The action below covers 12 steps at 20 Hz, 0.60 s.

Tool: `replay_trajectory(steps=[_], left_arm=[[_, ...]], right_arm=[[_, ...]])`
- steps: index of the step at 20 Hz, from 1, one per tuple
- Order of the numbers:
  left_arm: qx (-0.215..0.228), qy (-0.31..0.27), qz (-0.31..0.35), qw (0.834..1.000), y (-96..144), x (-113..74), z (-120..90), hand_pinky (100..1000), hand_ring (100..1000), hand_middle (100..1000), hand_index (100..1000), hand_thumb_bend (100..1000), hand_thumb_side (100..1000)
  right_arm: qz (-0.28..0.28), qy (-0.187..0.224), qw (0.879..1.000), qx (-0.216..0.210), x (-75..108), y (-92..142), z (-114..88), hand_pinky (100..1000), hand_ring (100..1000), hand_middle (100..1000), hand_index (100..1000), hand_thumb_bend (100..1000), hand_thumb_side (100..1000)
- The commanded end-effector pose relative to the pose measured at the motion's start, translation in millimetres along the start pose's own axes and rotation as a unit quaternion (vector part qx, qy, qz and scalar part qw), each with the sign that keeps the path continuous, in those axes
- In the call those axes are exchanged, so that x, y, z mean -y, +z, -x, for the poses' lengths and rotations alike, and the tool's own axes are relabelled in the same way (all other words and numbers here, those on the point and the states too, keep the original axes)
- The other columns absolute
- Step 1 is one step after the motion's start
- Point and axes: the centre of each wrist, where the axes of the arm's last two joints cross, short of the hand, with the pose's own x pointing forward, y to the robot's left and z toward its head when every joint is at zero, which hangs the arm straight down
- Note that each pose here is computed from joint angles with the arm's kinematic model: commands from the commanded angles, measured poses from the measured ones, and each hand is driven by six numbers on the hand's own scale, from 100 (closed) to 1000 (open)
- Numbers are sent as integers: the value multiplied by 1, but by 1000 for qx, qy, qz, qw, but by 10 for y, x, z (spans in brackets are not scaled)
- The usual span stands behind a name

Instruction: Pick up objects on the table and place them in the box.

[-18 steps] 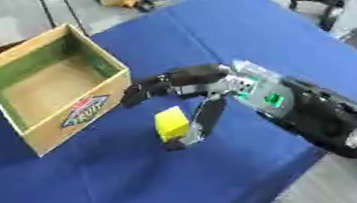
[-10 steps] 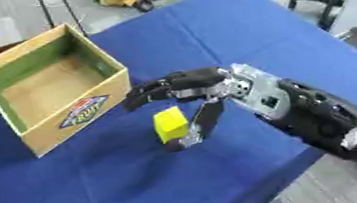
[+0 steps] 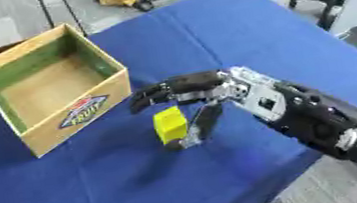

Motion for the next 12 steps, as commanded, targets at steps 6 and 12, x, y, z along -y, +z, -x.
replay_trajectory(steps=[6, 12], left_arm=[[12, -1, 8, 1000, -38, -11, -55, 439, 772, 416, 657, 308, 847], [12, -1, 9, 1000, -42, -9, -54, 439, 773, 416, 657, 309, 847]], right_arm=[[-16, 16, 999, -34, -61, 82, 163, 861, 1000, 899, 966, 331, 646], [-16, 22, 999, -40, -107, 97, 204, 798, 916, 856, 958, 289, 588]])
